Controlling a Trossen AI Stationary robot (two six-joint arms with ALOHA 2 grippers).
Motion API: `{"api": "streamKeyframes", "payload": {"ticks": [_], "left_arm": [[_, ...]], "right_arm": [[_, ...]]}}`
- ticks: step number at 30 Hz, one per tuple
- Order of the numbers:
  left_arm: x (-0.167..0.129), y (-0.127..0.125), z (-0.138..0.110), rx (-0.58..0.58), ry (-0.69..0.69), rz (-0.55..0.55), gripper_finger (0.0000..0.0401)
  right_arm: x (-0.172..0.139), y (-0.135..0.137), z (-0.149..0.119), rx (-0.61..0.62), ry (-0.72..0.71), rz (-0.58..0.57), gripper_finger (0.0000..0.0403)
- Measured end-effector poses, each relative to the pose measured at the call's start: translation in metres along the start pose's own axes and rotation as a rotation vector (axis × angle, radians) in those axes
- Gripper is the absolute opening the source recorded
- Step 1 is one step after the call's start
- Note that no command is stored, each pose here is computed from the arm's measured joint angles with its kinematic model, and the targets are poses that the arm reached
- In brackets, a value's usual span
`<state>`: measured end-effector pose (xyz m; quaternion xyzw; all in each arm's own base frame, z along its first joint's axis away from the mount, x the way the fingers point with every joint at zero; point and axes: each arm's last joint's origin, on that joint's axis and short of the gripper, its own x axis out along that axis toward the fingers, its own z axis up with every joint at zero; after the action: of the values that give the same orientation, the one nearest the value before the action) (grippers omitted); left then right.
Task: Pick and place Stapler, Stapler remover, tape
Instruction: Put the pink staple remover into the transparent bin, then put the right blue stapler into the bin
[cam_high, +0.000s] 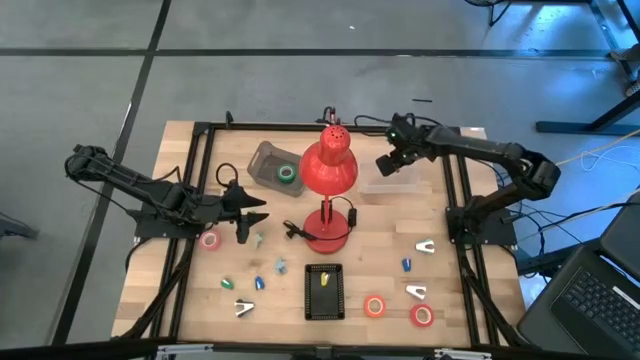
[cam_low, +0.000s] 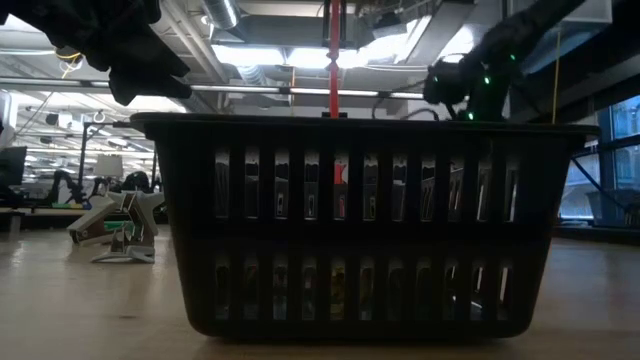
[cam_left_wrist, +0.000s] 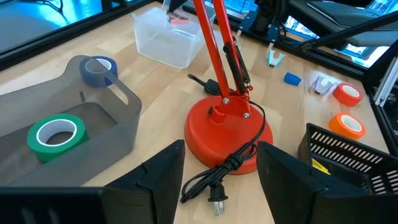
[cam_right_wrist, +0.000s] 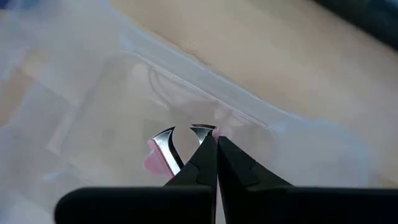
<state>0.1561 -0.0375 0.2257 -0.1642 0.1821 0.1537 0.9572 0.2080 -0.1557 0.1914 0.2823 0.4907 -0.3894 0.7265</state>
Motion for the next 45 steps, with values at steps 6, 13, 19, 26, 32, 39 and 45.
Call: {"api": "streamKeyframes", "payload": {"ticks": [6,13,19,26,32,39,45], "left_arm": [[0.000,0.000,0.000,0.000,-0.006,0.009,0.0189],[0.000,0.001,0.000,0.006,-0.014,0.024,0.0190],[0.000,0.001,0.000,0.009,-0.014,0.024,0.0191],[0.000,0.001,0.000,0.024,-0.015,0.027,0.0189],[0.000,0.001,0.000,0.027,-0.018,0.033,0.0190],[0.000,0.001,0.000,0.016,-0.018,0.033,0.0191],[0.000,0.001,0.000,0.009,-0.018,0.033,0.0189]], "right_arm": [[0.017,-0.009,-0.015,0.020,0.031,0.006,0.0000],[0.020,-0.010,-0.017,0.024,0.021,0.008,0.0034],[0.020,-0.009,-0.014,0.022,-0.005,0.017,0.0066],[-0.007,0.000,-0.004,-0.029,-0.132,0.008,0.0069],[-0.058,0.014,-0.010,-0.051,-0.317,0.079,0.0054],[-0.104,0.025,-0.052,-0.085,-0.309,0.202,0.0042],[-0.129,0.048,-0.091,-0.112,-0.270,0.376,0.0026]]}}
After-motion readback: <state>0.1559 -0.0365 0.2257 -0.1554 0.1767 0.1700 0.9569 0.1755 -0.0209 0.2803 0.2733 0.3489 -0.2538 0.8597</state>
